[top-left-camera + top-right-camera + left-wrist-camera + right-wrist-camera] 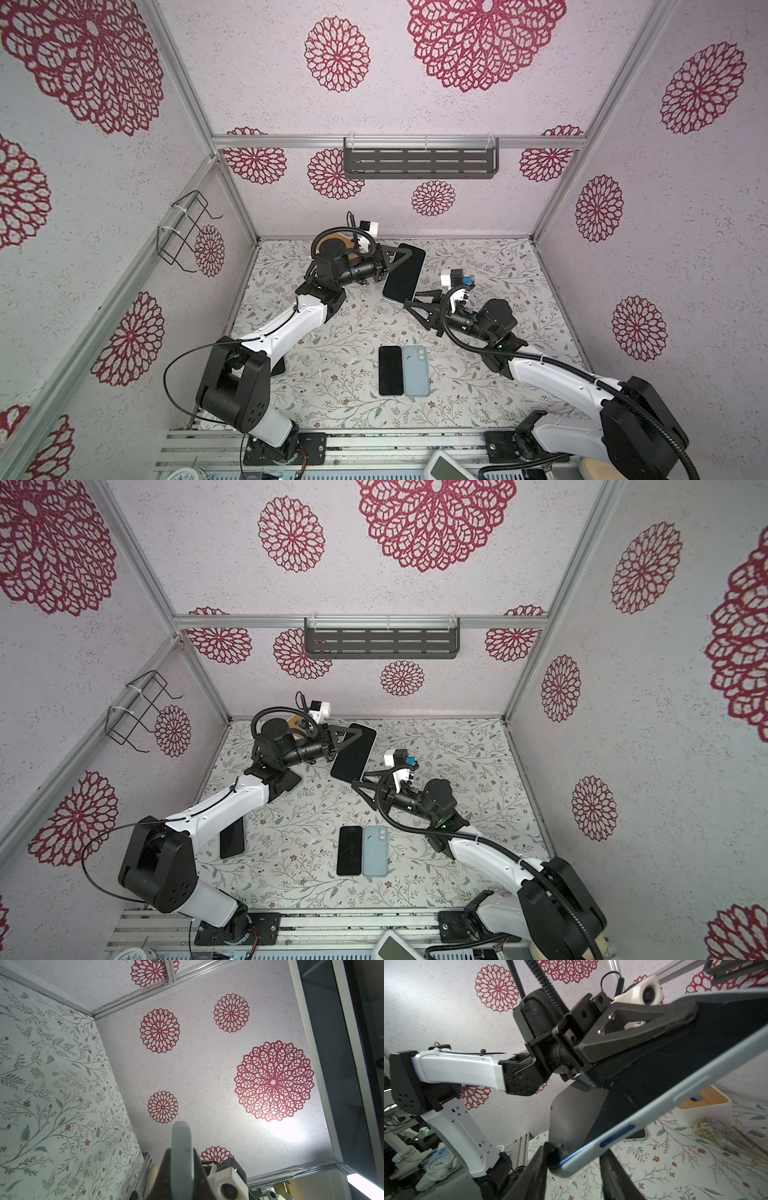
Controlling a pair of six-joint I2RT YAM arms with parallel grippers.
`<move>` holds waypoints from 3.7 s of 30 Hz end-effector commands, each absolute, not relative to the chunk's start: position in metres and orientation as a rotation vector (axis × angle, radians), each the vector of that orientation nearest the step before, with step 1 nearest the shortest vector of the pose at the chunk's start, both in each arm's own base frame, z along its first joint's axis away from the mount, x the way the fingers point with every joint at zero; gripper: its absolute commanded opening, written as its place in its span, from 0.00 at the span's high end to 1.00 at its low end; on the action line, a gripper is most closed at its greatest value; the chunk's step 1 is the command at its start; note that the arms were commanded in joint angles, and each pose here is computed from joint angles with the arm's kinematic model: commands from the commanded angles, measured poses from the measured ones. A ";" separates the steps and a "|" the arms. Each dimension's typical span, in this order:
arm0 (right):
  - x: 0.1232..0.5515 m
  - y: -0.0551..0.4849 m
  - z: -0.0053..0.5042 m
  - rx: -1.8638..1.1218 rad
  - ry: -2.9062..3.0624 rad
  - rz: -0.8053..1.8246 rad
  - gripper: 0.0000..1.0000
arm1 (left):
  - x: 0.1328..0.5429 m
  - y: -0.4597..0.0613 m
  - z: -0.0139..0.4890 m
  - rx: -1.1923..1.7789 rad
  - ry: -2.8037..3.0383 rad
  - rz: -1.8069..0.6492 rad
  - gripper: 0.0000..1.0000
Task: Take the phone out of the phone case
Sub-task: Remove the phone case from the phone.
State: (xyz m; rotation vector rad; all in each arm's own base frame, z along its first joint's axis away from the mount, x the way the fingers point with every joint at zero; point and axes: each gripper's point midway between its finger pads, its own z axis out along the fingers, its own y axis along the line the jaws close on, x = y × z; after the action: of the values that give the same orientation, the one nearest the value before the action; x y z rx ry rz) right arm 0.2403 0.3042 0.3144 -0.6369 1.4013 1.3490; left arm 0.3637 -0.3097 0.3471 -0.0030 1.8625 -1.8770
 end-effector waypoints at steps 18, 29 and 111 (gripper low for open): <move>0.267 0.295 0.336 -0.558 1.339 1.161 0.78 | 0.344 -0.339 0.375 0.026 1.808 -1.986 1.00; 0.302 0.266 0.337 -0.348 1.345 1.116 0.78 | 0.327 -0.345 0.391 0.065 1.758 -2.045 1.00; 0.253 0.246 0.343 -0.244 1.070 1.387 0.23 | 0.355 -0.319 0.427 -0.084 1.452 -2.096 1.00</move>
State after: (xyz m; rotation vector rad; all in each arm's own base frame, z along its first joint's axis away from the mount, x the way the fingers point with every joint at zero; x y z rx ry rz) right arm 0.2737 0.2470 0.3130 -0.2004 1.2090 1.3091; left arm 0.3611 -0.3278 0.3967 -0.1398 1.5688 -2.0700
